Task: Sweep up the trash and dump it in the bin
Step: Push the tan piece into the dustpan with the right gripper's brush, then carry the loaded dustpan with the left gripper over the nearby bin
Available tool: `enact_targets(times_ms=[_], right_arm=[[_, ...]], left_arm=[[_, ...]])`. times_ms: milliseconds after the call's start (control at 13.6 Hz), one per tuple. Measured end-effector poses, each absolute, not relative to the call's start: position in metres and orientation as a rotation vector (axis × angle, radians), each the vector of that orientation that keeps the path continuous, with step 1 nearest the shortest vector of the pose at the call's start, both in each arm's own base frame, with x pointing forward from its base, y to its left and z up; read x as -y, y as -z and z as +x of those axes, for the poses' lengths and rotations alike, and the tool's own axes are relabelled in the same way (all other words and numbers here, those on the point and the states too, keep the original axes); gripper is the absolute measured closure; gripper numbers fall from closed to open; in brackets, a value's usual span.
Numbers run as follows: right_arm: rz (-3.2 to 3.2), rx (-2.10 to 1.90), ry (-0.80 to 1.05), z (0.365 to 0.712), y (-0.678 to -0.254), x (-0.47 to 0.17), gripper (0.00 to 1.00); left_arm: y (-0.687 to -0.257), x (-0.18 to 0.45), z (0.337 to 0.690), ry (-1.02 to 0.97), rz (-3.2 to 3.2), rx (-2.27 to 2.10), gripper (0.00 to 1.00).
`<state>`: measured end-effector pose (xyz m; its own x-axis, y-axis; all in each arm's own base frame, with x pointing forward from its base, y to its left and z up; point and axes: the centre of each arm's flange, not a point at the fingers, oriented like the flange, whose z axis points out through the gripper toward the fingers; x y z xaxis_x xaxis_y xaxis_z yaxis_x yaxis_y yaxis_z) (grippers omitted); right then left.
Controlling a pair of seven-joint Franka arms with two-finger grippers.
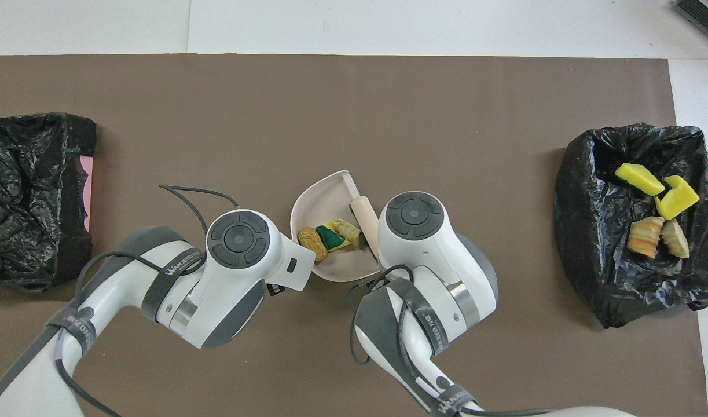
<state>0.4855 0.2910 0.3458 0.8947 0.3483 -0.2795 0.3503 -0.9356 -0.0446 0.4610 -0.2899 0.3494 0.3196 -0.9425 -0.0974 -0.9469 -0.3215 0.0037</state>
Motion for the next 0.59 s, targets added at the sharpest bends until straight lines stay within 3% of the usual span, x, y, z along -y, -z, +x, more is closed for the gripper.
enact_targets(times_ms=[294, 589], right_arm=[[3.095, -0.396, 0.456, 0.515, -0.362, -0.222, 0.74], [3.089, -0.362, 0.486, 0.508, -0.388, -0.209, 0.74]], left_arm=[[-0.350, 0.274, 0.472, -0.126, -2.406, -1.938, 0.69], [-0.366, 0.225, 0.500, -0.102, -2.314, -2.025, 0.69]])
